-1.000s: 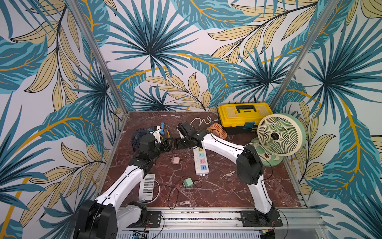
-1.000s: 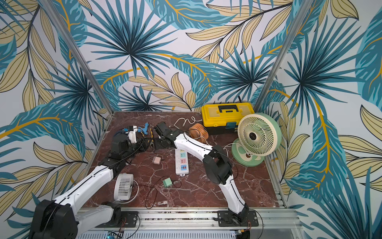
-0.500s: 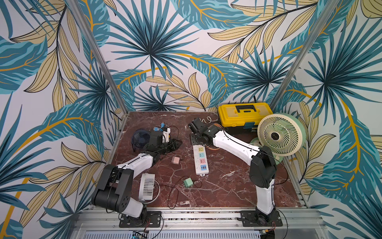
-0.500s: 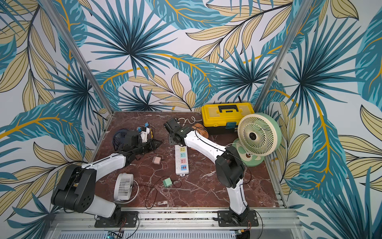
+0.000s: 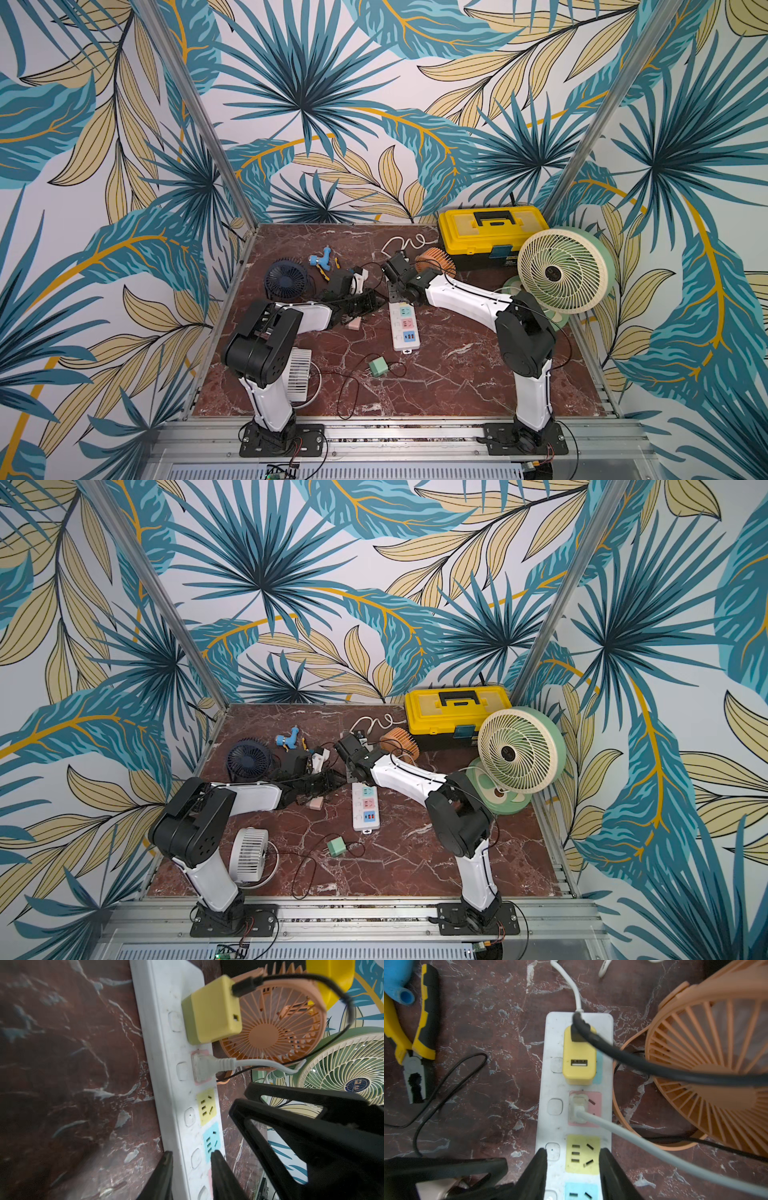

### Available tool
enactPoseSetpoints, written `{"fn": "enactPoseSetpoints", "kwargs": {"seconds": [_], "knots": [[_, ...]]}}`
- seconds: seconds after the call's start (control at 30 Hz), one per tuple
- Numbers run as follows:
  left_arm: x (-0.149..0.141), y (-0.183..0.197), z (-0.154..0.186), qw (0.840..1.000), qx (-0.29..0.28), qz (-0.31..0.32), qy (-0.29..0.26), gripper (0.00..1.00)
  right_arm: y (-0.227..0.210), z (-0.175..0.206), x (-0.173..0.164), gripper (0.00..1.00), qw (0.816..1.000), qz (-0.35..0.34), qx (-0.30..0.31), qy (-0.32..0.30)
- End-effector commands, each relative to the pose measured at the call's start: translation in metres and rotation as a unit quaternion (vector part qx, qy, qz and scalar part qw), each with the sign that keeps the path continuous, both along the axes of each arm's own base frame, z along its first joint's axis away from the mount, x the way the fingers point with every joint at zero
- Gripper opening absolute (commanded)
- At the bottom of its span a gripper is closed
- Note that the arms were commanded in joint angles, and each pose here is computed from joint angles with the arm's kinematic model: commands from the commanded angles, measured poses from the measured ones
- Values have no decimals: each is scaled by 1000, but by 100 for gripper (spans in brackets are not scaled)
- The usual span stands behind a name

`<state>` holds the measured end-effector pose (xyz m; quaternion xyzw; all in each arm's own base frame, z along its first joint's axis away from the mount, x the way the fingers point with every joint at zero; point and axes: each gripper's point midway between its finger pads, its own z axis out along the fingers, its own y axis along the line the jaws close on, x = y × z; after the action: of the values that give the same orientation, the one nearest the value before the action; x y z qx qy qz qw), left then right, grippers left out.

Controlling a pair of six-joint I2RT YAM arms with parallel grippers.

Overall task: Unplug the desk fan from the power strip
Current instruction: Remove the plug from the socket.

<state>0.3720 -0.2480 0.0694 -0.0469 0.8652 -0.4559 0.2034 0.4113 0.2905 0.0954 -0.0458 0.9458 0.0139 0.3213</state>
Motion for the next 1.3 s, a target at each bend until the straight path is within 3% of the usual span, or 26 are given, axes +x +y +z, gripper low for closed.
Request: {"fn": "enactPoseSetpoints", "kwargs": {"seconds": [0.0,0.43,0.83,1.03,1.27], "knots": [[12,-12,15,999,-28,-11,-19,36,2,-5,13,44,999,-19,9,-43],[6,-19,2,999,-49,-21,0,37,-1,-25,35,35,991,-45,30,-120],[7,-19,0,999,-46,-17,3,37,-9,-57,34,21,991,-61,20,-114],[9,-20,-5,999,-44,-18,9,37,-14,-63,30,9,991,-68,22,-113],[8,-25,-7,999,-39,-19,12,38,-16,-63,28,4,991,-66,25,-116]]}}
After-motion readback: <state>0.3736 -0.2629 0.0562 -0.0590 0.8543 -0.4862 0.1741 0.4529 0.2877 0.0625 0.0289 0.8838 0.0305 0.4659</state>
